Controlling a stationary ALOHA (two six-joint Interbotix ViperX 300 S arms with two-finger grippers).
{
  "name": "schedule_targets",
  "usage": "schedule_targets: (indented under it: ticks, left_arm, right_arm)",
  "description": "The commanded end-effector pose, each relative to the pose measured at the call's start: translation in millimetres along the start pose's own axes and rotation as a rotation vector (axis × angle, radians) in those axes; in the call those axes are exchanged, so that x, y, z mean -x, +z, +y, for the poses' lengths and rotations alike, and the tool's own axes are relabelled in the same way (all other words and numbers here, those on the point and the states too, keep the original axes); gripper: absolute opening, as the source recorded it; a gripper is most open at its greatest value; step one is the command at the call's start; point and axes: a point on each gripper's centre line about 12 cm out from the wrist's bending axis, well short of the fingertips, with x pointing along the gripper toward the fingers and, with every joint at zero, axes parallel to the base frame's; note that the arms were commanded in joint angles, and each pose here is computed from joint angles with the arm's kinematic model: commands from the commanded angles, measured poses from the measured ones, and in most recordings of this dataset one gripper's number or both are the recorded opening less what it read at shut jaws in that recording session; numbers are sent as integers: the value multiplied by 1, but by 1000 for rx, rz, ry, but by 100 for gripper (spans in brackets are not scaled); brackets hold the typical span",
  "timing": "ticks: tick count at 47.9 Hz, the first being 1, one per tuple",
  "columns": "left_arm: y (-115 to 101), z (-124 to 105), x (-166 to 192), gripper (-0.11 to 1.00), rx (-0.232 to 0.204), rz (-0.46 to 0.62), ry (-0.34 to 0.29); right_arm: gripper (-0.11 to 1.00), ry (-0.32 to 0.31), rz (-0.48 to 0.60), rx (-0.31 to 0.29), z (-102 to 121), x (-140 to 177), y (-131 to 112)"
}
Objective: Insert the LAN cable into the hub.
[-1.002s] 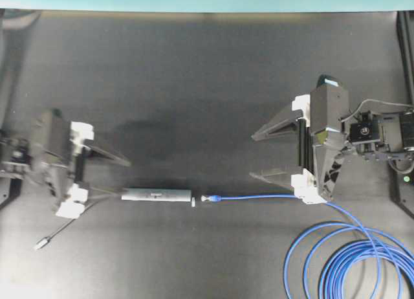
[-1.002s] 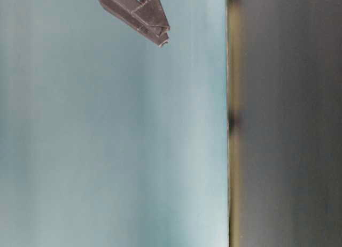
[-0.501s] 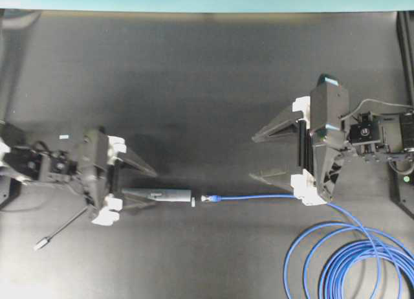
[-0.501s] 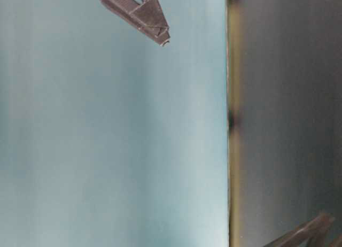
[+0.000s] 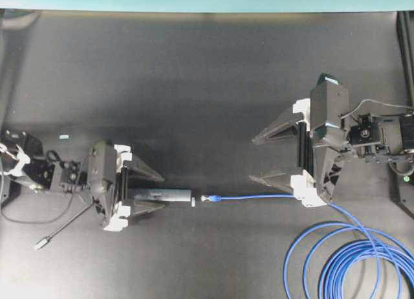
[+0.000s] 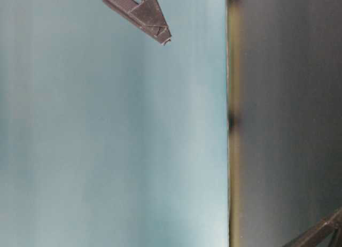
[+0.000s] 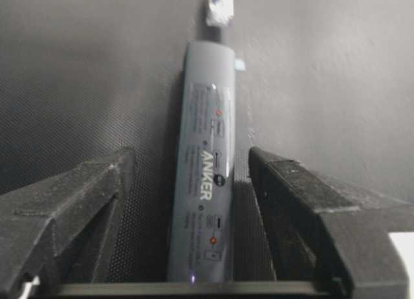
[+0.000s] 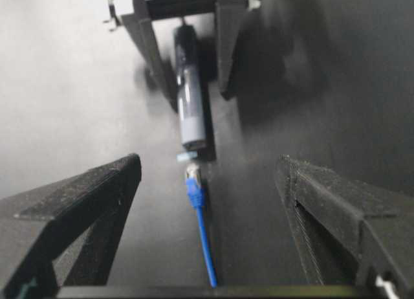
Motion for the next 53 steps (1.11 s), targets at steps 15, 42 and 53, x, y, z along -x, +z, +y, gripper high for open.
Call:
schedule_targets:
  ticks: [15, 42, 53]
  left_arm:
    - [13, -2, 2, 28, -34, 2, 1]
    - [97, -10, 26, 28, -63, 66, 42]
    - [106, -11, 41, 28, -60, 128, 57]
  right_arm:
    - [80, 10, 1, 10, 3, -1, -2]
    - [80, 35, 149, 138, 11, -62, -65]
    - [80, 32, 169, 166, 9, -98, -82]
